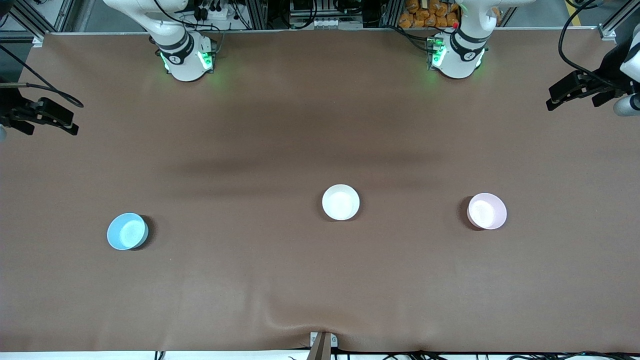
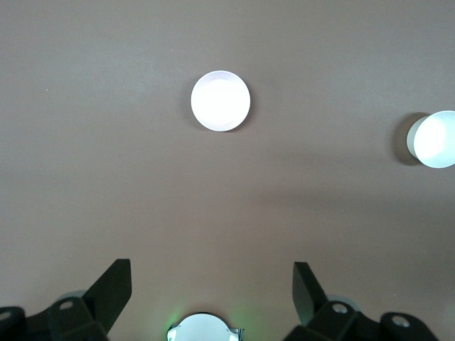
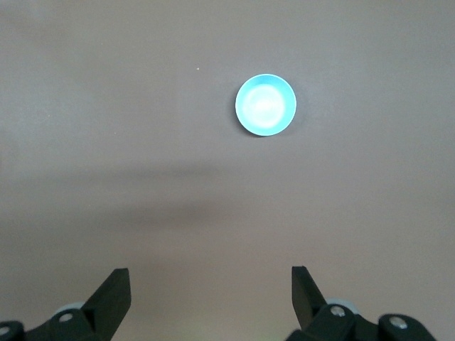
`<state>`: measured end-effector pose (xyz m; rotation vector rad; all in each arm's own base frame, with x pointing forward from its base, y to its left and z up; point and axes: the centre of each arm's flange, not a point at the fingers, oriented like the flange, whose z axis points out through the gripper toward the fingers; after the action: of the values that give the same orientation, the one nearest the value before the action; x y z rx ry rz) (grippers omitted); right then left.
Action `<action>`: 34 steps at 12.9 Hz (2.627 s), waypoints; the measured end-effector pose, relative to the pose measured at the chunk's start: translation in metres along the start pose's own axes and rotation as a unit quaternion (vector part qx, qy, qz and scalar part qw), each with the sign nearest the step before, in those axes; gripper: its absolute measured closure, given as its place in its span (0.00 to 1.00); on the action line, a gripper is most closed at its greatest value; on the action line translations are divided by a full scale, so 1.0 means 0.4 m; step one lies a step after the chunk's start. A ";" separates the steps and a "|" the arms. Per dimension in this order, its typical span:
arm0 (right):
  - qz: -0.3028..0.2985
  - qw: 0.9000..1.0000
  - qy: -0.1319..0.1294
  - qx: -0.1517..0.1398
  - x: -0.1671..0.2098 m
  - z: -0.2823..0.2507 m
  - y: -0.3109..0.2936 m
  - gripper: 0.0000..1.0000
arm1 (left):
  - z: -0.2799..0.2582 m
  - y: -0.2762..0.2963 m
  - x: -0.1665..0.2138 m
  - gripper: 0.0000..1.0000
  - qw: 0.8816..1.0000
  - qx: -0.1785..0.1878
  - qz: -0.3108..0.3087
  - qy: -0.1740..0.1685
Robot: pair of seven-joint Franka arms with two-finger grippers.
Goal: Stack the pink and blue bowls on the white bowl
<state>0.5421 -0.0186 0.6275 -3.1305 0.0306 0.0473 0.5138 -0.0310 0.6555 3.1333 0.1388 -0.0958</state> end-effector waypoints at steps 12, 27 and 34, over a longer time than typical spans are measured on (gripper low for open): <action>0.000 1.000 -0.001 0.000 0.001 0.006 0.001 0.00 | 0.007 0.016 0.003 0.00 1.000 0.001 0.006 -0.003; 0.000 1.000 -0.001 0.000 0.001 0.005 0.001 0.00 | 0.010 0.008 0.006 0.00 1.000 0.001 0.003 -0.004; 0.001 1.000 0.001 -0.001 -0.002 0.001 0.003 0.00 | 0.251 0.001 0.113 0.00 1.000 -0.005 -0.005 0.025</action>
<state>0.5412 -0.0197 0.6272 -3.1317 0.0336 0.0450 0.5527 -0.0280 0.5525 3.1268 0.1547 -0.0181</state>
